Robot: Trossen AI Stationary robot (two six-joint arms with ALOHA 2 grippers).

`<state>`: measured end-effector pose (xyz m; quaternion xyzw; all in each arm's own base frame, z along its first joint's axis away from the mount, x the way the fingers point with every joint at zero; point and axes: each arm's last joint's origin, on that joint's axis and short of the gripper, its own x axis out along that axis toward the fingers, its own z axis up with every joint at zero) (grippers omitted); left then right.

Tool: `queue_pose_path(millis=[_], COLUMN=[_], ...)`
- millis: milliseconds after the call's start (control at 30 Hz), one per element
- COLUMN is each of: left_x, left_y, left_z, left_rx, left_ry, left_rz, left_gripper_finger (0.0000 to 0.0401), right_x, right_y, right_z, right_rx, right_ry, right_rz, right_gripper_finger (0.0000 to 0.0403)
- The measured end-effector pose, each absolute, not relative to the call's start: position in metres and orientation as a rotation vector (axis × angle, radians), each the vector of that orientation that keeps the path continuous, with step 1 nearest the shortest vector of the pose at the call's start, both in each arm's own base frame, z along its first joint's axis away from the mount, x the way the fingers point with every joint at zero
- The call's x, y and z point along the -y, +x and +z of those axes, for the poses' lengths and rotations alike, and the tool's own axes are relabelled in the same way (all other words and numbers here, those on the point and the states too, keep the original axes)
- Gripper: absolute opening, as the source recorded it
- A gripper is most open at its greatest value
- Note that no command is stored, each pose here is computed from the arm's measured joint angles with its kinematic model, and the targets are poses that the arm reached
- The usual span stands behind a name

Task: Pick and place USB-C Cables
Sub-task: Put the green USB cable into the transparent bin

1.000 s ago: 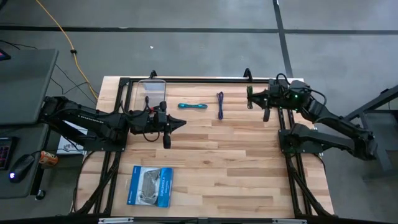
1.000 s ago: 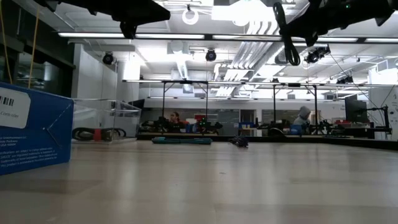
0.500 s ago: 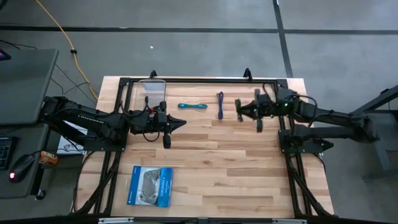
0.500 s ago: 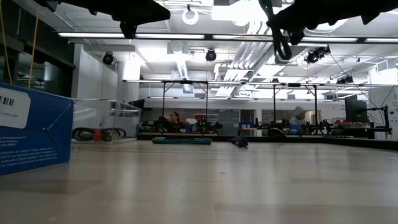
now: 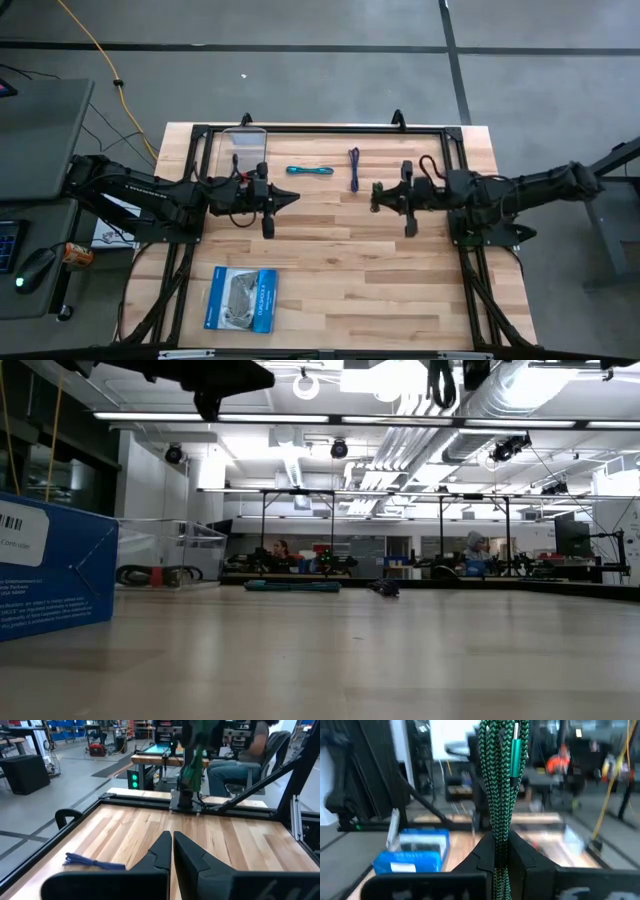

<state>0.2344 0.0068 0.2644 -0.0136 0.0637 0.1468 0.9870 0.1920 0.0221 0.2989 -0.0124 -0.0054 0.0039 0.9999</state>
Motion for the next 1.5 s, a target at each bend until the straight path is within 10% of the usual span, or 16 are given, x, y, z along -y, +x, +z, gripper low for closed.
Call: queue_pose_path(millis=[900, 1500], left_x=[-0.003, -0.011], left_y=[0.237, 0.286], left_z=[0.271, 0.239], left_rx=[-0.057, 0.121], left_ry=[-0.014, -0.004], left_rz=[0.278, 0.275], left_gripper_finger=[0.0000, 0.0001], right_x=[-0.005, -0.011], right_y=[0.189, 0.283], right_z=[0.256, 0.253], right_rx=[0.058, -0.062], right_ry=[0.005, 0.046], right_rz=[-0.093, -0.010], right_gripper_finger=[0.0005, 0.0005])
